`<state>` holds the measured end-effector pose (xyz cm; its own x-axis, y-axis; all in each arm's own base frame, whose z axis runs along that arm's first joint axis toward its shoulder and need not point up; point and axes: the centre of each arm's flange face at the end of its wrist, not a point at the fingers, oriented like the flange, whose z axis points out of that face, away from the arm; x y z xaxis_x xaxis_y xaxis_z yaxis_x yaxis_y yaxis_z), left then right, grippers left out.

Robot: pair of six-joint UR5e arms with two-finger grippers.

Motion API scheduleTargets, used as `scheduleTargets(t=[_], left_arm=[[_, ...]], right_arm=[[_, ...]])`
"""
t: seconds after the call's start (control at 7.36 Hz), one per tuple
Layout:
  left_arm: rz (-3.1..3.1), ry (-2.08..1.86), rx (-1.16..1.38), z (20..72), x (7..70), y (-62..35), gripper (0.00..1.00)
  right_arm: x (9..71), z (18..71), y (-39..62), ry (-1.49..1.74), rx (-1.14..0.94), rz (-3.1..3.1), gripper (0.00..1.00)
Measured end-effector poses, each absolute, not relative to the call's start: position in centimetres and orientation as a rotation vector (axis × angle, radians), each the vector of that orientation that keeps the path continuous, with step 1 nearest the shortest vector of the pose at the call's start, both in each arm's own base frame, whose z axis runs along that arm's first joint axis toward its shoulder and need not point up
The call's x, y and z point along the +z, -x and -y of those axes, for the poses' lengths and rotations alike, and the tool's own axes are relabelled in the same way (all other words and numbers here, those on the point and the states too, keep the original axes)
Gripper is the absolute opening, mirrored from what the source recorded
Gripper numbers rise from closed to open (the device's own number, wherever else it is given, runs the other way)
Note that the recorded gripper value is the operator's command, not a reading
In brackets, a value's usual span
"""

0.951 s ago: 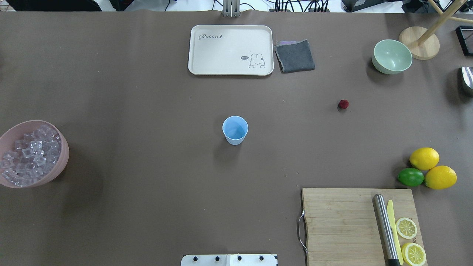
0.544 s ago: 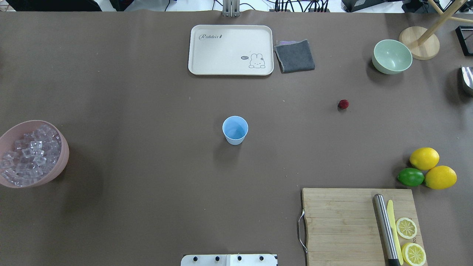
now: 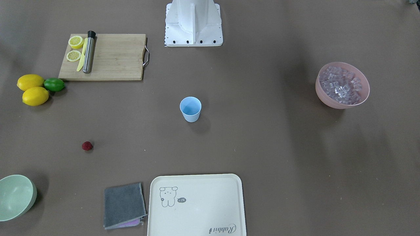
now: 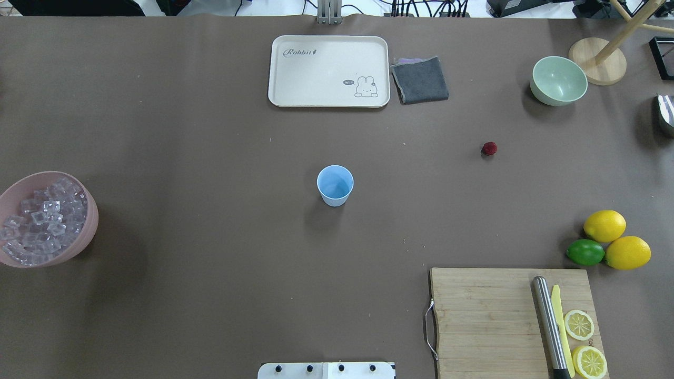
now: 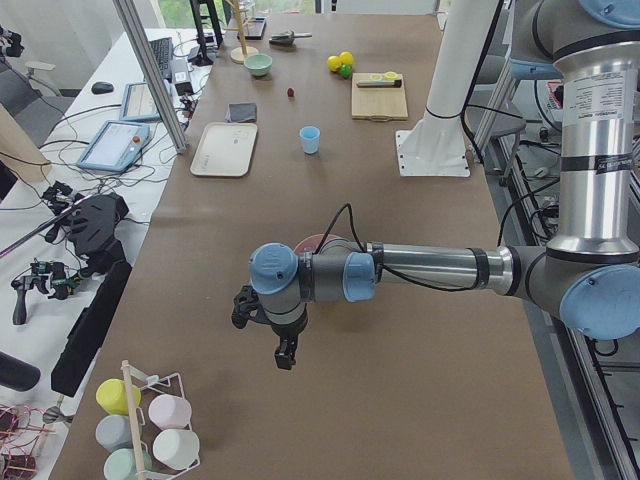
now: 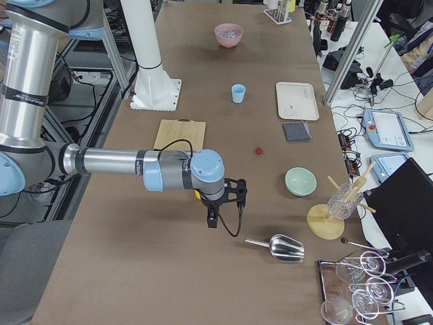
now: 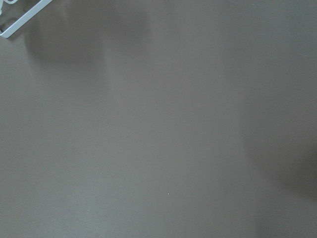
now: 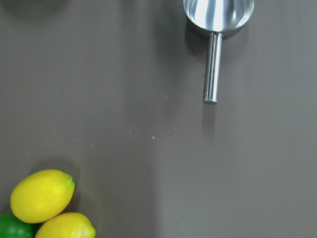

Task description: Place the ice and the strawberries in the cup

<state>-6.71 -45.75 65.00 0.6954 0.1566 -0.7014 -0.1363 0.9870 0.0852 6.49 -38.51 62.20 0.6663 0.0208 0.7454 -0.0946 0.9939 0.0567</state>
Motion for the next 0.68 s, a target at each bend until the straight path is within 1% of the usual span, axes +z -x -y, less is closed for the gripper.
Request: scheduleTargets(t=[0.41, 0.68], left_arm=[[-0.847, -0.125, 0.199, 46.2, 64.5, 6.2, 0.98], [-0.845, -0.223, 0.242, 47.2, 64.9, 6.2, 0.98]], right_arm=[[60.2, 40.7, -8.8, -0.187, 0.086, 0.859, 1.0], [60.7, 40.6, -8.9, -0.178, 0.089, 0.865, 1.0]])
